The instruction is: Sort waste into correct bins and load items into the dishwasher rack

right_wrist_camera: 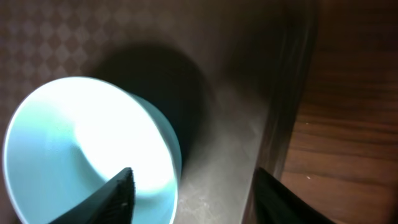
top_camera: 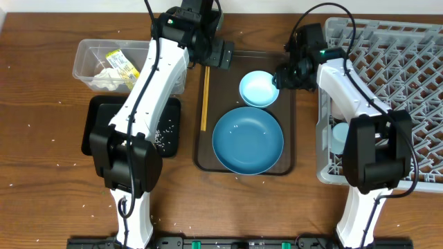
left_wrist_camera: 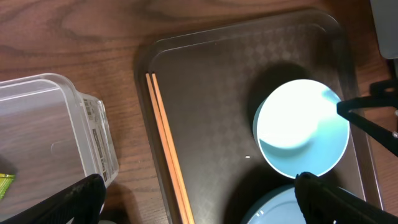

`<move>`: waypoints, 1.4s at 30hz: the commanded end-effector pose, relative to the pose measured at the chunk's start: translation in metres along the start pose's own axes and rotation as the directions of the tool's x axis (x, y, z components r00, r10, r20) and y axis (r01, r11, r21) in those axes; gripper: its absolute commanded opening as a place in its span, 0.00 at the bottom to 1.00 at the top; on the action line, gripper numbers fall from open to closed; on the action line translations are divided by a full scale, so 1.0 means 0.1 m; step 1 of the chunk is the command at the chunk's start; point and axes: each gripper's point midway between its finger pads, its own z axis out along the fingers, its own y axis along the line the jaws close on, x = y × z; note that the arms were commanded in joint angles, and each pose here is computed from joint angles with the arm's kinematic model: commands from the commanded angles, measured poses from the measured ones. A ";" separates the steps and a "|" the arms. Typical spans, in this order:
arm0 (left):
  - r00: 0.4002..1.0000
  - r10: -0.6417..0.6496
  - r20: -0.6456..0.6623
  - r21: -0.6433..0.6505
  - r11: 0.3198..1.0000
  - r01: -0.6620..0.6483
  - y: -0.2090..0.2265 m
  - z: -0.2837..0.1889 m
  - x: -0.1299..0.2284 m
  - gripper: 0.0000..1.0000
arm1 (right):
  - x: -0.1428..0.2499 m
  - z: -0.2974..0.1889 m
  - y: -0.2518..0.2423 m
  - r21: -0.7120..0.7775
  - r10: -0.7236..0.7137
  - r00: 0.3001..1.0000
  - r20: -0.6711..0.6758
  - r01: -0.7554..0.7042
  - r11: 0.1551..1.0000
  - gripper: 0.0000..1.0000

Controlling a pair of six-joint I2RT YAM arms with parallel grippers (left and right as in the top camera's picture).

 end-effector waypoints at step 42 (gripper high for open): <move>1.000 -0.005 0.005 -0.396 0.918 0.007 0.69 -0.10 0.02 0.98 | -0.71 -1.70 -0.92 0.372 -0.029 0.910 0.413 -0.140 0.918 0.01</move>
